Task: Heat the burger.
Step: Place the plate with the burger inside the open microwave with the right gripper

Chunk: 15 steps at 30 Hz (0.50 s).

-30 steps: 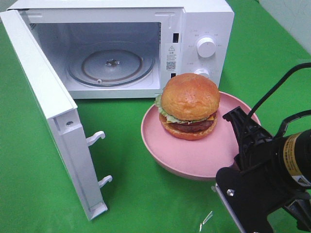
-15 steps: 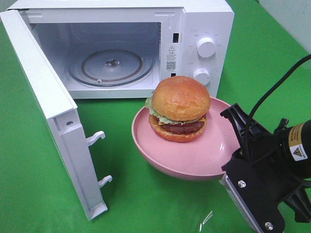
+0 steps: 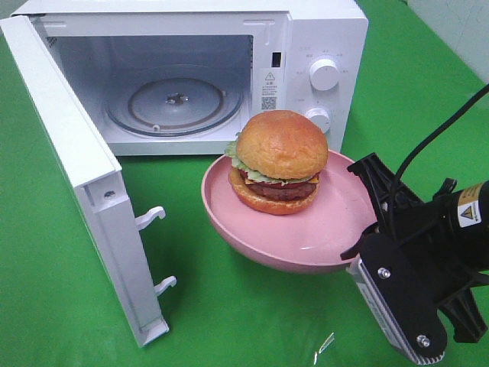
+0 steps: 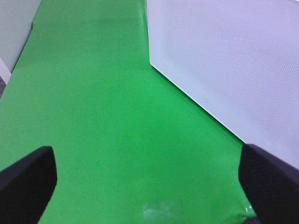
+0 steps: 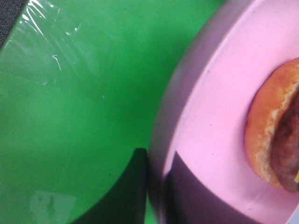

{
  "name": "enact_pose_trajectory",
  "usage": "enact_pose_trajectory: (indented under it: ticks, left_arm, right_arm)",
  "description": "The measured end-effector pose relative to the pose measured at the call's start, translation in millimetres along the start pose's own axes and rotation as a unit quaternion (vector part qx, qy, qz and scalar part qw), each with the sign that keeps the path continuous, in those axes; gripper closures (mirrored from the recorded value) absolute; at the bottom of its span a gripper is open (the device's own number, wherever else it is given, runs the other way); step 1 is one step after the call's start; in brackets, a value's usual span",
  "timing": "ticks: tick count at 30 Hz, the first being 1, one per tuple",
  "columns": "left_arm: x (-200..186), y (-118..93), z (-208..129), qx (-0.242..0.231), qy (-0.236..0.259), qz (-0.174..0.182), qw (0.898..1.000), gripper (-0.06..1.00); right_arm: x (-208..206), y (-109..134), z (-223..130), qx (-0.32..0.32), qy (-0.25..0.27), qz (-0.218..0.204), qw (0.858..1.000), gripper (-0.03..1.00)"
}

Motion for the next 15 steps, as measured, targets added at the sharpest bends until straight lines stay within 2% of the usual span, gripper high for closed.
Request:
enact_pose_trajectory:
  ticks: [3, 15]
  left_arm:
    - [0.0, 0.0, 0.0, 0.000, 0.000, 0.000, 1.000, -0.03]
    - [0.0, 0.0, 0.0, 0.000, 0.000, 0.000, 1.000, -0.03]
  right_arm:
    - [0.0, 0.1, -3.7, -0.030, 0.010, 0.000, 1.000, 0.90]
    - [0.6, -6.4, -8.0, -0.053, 0.022, -0.016, 0.998, 0.89]
Point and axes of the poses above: a point on each arm's last joint axis where the gripper is mounted, x pointing out along that axis toward the gripper, y along the wrist's bending axis when the last joint is at zero, z = x × y, the point moved 10 cm from there along x, pointing out along that axis toward the gripper
